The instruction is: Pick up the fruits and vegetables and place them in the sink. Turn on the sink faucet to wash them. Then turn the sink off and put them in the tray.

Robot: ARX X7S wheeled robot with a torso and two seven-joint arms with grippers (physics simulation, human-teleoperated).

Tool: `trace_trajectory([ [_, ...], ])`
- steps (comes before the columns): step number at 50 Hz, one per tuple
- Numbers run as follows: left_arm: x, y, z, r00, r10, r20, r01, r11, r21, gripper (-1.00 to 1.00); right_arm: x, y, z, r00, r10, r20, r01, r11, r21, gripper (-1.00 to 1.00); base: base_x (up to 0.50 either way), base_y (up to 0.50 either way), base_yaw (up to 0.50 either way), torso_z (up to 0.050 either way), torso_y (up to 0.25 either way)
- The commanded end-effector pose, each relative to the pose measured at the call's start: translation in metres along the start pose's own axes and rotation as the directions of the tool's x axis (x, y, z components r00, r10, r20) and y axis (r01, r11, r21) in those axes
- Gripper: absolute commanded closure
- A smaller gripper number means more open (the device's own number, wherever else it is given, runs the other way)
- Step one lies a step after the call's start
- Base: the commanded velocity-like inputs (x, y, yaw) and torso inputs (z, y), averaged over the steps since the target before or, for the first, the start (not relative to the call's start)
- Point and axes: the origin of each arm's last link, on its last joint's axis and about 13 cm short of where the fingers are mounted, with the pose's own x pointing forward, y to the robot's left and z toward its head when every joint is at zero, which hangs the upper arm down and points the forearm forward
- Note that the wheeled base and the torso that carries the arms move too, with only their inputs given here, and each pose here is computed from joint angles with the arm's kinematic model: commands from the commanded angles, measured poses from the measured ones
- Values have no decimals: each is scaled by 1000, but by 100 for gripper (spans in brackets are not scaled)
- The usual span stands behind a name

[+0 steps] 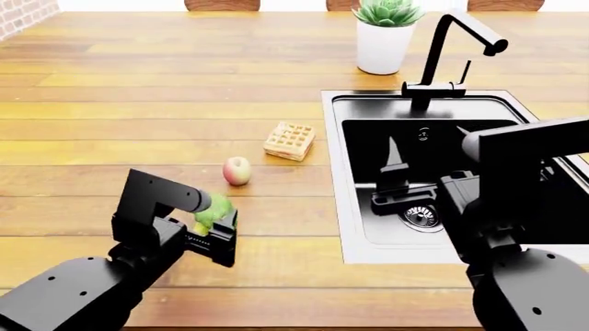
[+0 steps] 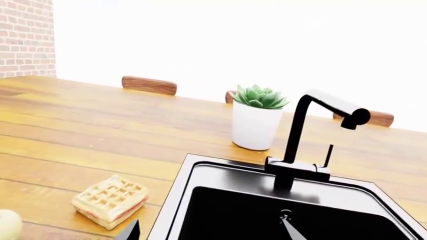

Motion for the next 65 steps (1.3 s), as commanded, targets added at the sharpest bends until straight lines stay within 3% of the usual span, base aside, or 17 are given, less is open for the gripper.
trace_trajectory([
  [1, 3, 1, -14, 996, 19, -84, -18, 1000, 7, -100, 1, 1, -3, 1000, 0, -4, 0, 1000, 4, -100, 0, 0, 0, 0, 0],
  [10, 15, 0, -14, 996, 3, -95, -2, 1000, 15, -100, 1, 1, -7, 1000, -2, -8, 2, 1000, 11, -100, 0, 0, 0, 0, 0],
  [11, 15, -1, -14, 996, 1, -93, 0, 1000, 16, 100, 1, 1, -7, 1000, -1, -8, 2, 1000, 11, -100, 0, 0, 0, 0, 0],
  [18, 14, 1, -3, 999, 32, -21, -32, 999, -3, 100, 0, 0, -9, 1000, -4, -9, 4, 1000, 15, -100, 0, 0, 0, 0, 0],
  [24, 1, 8, 24, 985, 103, 136, -100, 994, -32, 100, 0, 1, -8, 1000, 0, -7, 0, 1000, 14, -100, 0, 0, 0, 0, 0],
  [31, -31, 10, 64, 925, 179, 335, -161, 984, -83, 100, 1, 6, -5, 999, 30, -16, -30, 1000, 7, -100, 0, 0, 0, 0, 0],
  [39, -61, 2, 87, 846, 238, 477, -200, 971, -130, 100, 21, 36, 2, 975, 199, -103, -205, 977, -51, -100, 0, 0, 0, 0, 0],
  [48, -71, 7, 93, 816, 281, 506, -228, 960, -165, 100, 68, 76, -8, 911, 380, -163, -385, 923, 2, -100, 0, 0, 0, 0, 0],
  [54, -71, 8, 91, 815, 289, 503, -233, 957, -172, 100, 91, 101, -24, 875, 440, -201, -438, 897, 58, -100, 0, 0, 0, 0, 0],
  [65, -69, 11, 86, 819, 300, 489, -242, 954, -179, 100, 114, 129, -39, 830, 506, -236, -483, 863, 151, -100, 0, 0, 0, 0, 0],
])
